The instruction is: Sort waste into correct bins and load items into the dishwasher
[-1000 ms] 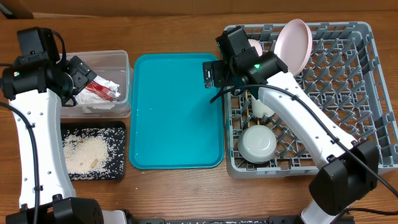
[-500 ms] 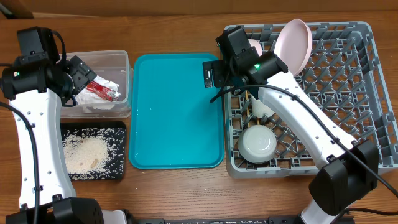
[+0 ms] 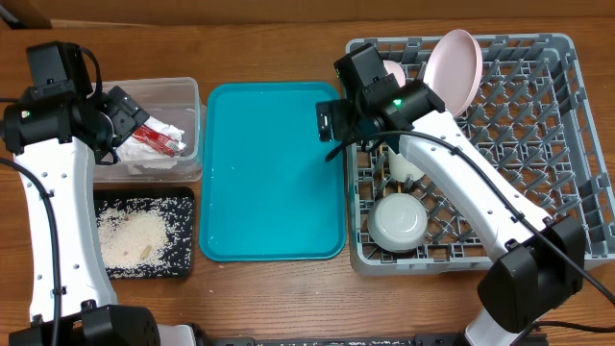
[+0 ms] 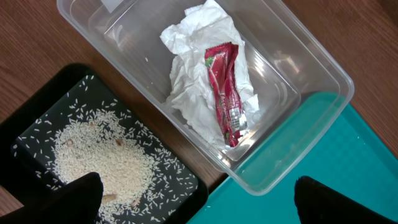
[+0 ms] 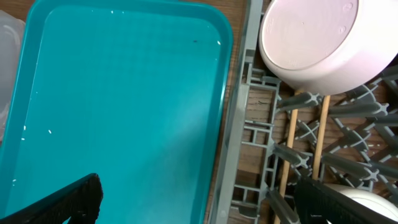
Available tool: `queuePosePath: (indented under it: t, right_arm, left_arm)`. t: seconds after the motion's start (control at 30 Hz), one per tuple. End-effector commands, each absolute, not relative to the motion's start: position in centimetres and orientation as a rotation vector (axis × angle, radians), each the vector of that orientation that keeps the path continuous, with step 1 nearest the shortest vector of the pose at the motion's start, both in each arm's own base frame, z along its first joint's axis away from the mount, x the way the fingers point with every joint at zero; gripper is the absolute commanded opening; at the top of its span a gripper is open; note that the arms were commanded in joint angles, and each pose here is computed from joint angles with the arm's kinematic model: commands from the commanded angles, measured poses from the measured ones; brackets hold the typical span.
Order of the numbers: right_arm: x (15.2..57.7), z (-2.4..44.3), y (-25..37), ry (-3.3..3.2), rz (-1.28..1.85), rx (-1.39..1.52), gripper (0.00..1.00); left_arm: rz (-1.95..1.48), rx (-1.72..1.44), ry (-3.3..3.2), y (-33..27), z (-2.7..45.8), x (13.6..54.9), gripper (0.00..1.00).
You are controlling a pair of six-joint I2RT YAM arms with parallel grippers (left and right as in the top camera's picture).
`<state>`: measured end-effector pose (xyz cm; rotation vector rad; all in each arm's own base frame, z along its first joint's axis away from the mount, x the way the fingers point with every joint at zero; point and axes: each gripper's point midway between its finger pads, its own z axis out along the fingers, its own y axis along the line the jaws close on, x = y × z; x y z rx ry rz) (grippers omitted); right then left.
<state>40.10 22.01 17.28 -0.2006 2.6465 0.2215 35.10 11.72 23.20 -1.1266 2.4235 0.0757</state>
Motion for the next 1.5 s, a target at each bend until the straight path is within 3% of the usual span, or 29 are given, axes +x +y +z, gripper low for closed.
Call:
queuePosePath:
  t: [0.0,0.47,0.8,0.93,1.13,1.33,1.47]
  right_arm:
    - [40.2,19.4,21.9,2.595,0.247,-0.195,1.00]
    - [36.6,33.0,18.5,2.278,0.384,-0.128,1.00]
    - [29.3,39.0,11.2,1.998,0.429,-0.006,1.00]
    - [26.8,38.1,7.8,1.837,0.425,0.073,1.00]
    - [23.0,31.3,3.8,1.686,0.381,0.181,1.00]
    - [22.7,26.0,1.8,1.599,0.413,0.321,1.00]
    - [23.5,25.5,2.2,1.498,0.447,0.294,1.00]
  left_arm:
    - [0.062,-1.135,2.406,11.5,23.6,35.6,1.00]
    - [0.062,-1.135,2.407,11.4,23.6,35.6,1.00]
    - [0.062,-1.135,2.406,11.5,23.6,35.6,1.00]
    - [0.061,-1.135,2.404,11.5,23.6,35.6,1.00]
    - [0.066,-1.136,2.402,11.6,23.6,35.6,1.00]
    - [0.066,-1.136,2.402,11.6,23.6,35.6,1.00]
    - [0.066,-1.136,2.402,11.6,23.6,35.6,1.00]
